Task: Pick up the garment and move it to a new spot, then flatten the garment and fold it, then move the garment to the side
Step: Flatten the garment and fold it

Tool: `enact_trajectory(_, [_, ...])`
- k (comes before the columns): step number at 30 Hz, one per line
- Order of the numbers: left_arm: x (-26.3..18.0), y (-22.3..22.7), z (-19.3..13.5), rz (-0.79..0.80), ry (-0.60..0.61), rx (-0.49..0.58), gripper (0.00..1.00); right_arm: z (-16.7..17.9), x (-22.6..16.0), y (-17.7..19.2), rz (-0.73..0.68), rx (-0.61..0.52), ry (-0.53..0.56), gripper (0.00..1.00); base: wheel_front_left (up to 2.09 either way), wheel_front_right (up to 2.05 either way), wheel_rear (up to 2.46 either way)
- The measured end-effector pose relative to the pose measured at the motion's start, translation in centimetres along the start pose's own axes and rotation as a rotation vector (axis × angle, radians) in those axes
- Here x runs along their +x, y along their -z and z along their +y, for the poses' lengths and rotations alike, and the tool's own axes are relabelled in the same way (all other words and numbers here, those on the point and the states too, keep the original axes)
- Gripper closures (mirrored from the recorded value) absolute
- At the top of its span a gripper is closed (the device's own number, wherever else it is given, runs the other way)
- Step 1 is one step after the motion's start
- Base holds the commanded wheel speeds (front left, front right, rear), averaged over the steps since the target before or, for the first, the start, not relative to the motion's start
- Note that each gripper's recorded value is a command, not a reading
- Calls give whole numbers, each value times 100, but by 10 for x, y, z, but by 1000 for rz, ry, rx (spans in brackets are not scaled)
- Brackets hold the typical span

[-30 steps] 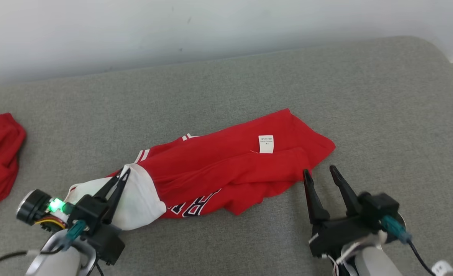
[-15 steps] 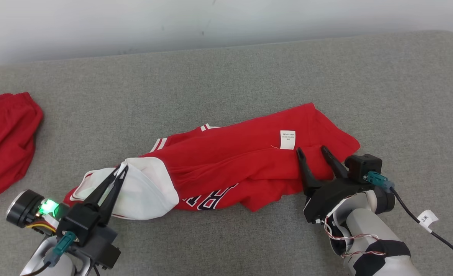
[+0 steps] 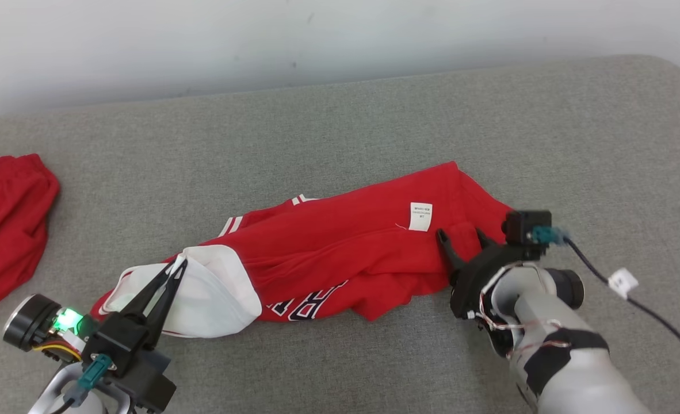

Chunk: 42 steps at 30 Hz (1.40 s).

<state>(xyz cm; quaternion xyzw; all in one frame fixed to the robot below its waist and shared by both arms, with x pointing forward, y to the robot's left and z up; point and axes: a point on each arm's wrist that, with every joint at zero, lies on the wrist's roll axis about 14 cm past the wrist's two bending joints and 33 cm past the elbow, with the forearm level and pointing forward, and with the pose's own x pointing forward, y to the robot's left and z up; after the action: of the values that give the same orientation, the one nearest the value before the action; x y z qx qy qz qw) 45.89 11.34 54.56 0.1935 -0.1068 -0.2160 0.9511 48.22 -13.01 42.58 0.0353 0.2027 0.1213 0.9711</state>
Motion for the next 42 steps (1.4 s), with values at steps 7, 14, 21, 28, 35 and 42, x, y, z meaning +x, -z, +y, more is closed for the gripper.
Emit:
enact_trajectory(7, [2,-2,2,2,8,9,100,-12,8,-5,147,-47,32,0,0,0,0])
enact_trajectory(14, [2,-4,4,7,11,19,100,-16,14,-7,232,-103,48,0,0,0,0])
enact_trajectory(21, [1,-4,3,13,15,17,100,-23,11,-3,291,-155,73,0,0,0,0])
enact_trajectory(28, [2,-9,4,3,14,24,100,-30,8,-3,302,-191,92,5,0,0,0])
enact_trajectory(35, [2,-12,3,-2,16,23,100,-27,8,-11,283,-223,87,16,0,0,0])
enact_trajectory(42, [2,-10,5,6,9,20,100,-16,9,-5,309,-228,56,77,0,0,0])
